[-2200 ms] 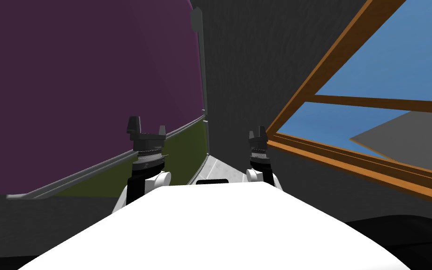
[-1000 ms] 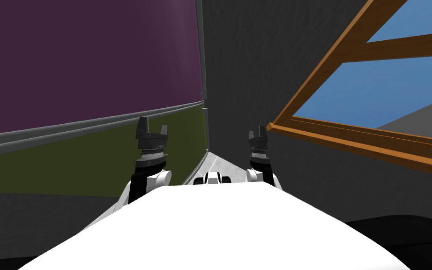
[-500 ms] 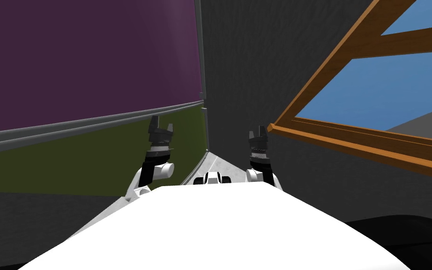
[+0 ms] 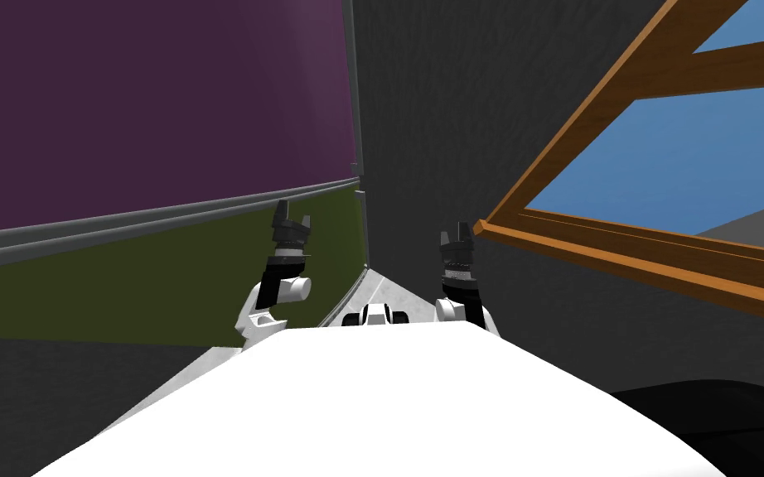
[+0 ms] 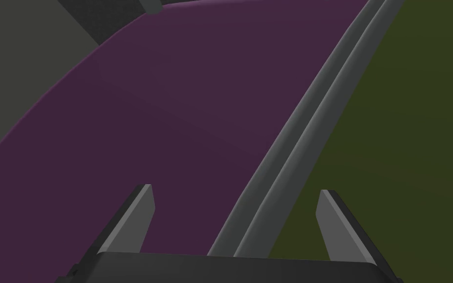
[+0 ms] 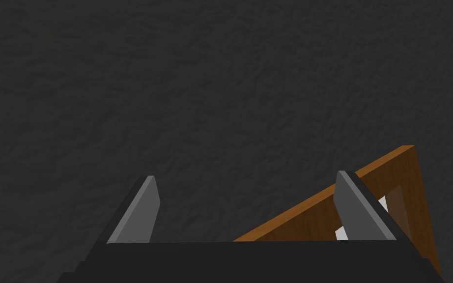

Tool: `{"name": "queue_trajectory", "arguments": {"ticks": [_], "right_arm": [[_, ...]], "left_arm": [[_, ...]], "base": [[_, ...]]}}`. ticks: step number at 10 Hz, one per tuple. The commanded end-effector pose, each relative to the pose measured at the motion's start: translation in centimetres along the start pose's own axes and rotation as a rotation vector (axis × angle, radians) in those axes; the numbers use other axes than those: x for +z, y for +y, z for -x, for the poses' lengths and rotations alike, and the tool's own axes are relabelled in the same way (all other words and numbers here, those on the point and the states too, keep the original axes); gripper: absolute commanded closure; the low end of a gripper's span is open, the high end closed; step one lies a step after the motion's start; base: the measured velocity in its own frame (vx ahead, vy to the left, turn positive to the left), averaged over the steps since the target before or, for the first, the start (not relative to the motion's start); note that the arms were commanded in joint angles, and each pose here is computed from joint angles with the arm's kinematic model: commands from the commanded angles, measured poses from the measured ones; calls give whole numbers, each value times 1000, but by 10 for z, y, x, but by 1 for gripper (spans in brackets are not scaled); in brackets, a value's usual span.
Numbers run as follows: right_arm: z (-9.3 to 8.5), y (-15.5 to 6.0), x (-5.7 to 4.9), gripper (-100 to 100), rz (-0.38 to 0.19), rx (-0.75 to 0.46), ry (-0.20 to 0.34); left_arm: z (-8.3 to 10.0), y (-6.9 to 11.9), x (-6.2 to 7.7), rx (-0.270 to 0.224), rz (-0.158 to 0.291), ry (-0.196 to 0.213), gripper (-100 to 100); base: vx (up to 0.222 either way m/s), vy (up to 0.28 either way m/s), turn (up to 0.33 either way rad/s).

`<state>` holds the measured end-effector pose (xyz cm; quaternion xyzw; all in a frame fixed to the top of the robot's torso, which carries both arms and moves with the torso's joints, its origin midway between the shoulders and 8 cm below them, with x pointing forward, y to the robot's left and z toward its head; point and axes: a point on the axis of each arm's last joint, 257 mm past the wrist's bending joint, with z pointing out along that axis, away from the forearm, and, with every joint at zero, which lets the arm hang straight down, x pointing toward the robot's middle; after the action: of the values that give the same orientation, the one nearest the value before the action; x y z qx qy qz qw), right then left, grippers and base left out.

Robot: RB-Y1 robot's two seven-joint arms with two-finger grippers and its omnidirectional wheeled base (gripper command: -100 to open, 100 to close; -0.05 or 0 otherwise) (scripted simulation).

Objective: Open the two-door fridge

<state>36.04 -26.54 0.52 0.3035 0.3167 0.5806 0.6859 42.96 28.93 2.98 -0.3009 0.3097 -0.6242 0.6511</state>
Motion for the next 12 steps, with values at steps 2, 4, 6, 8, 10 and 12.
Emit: {"name": "queue_trajectory", "arguments": {"ticks": [2,4,6,8,10,12], "right_arm": [[0,0,0,0,0,0,0],[0,0,0,0,0,0,0],[0,0,0,0,0,0,0],[0,0,0,0,0,0,0],[0,0,0,0,0,0,0],[0,0,0,0,0,0,0]], "left_arm": [[5,28,24,-40,51,-14,-100],[4,35,39,-62,59,-17,-100],[5,45,52,-84,74,-22,-100],[5,55,65,-105,93,-29,-100],[5,65,78,-128,112,-35,-100],[4,70,92,-151,126,-39,-100]], "base": [[15,-52,31],[21,-42,41],[14,-39,36],[14,-43,36],[18,-44,39],[18,-45,35]]}}
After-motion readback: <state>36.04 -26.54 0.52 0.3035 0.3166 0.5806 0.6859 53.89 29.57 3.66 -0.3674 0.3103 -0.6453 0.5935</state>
